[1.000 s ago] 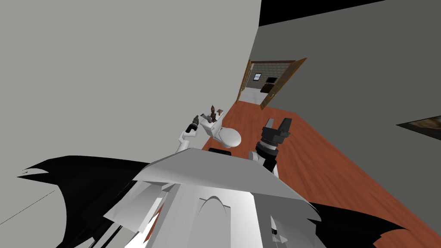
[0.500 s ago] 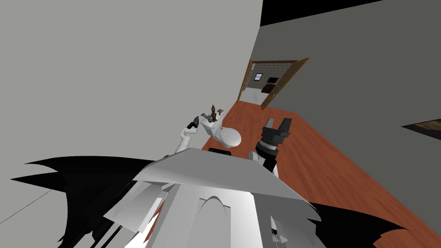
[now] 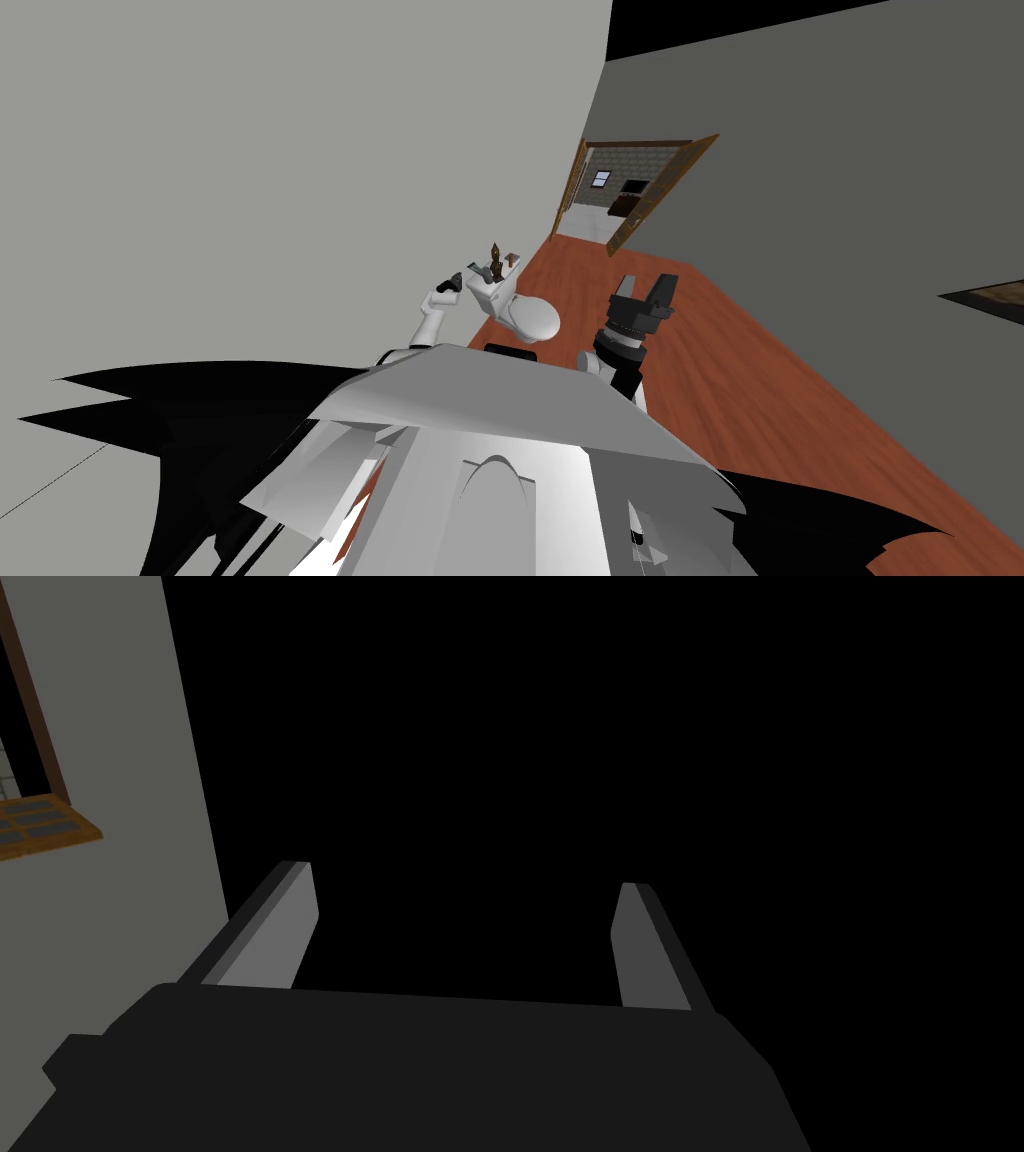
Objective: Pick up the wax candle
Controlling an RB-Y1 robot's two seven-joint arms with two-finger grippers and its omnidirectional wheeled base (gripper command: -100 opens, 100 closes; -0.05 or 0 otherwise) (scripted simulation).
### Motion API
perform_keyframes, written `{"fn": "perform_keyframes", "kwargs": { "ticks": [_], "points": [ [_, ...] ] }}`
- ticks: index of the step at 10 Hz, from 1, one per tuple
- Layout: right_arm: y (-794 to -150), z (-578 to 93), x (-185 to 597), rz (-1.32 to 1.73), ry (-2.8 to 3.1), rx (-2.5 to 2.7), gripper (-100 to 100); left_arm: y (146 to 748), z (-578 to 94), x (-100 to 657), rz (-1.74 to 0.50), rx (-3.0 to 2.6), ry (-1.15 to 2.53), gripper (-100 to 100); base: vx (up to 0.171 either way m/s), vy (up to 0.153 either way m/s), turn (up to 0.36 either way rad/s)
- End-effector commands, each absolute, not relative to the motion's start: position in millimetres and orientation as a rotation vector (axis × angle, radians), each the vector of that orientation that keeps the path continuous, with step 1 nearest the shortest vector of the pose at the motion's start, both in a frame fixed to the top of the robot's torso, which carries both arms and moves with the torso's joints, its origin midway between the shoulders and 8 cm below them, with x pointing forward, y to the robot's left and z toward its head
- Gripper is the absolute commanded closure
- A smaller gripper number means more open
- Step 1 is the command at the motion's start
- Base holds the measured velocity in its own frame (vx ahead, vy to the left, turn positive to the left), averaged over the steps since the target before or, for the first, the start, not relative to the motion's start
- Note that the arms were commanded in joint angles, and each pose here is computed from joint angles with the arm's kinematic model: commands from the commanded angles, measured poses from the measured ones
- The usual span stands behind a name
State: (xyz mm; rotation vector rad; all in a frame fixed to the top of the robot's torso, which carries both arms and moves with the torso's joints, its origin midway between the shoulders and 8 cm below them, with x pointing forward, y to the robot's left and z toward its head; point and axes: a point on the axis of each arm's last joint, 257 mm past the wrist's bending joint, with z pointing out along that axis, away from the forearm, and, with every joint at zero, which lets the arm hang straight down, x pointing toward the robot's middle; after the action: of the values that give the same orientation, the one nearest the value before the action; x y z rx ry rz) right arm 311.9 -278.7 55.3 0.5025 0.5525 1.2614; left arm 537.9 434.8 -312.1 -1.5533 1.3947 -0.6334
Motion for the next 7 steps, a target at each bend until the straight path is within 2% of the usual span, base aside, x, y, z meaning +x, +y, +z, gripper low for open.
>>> {"fn": "perform_keyframes", "kwargs": {
  "ticks": [1, 7],
  "points": [
    [-278.7, 55.3, 311.9, 1.261, 0.552, 0.503, 0, 441.4, -316.9, 544.2, -0.611, -1.607, 1.402, -100, -0.012, -0.015, 0.015],
    [-278.7, 55.3, 311.9, 1.261, 0.552, 0.503, 0, 444.3, -341.3, 553.2, -0.532, -1.776, 1.459, -100, -0.010, -0.012, 0.007]
  ]
}}
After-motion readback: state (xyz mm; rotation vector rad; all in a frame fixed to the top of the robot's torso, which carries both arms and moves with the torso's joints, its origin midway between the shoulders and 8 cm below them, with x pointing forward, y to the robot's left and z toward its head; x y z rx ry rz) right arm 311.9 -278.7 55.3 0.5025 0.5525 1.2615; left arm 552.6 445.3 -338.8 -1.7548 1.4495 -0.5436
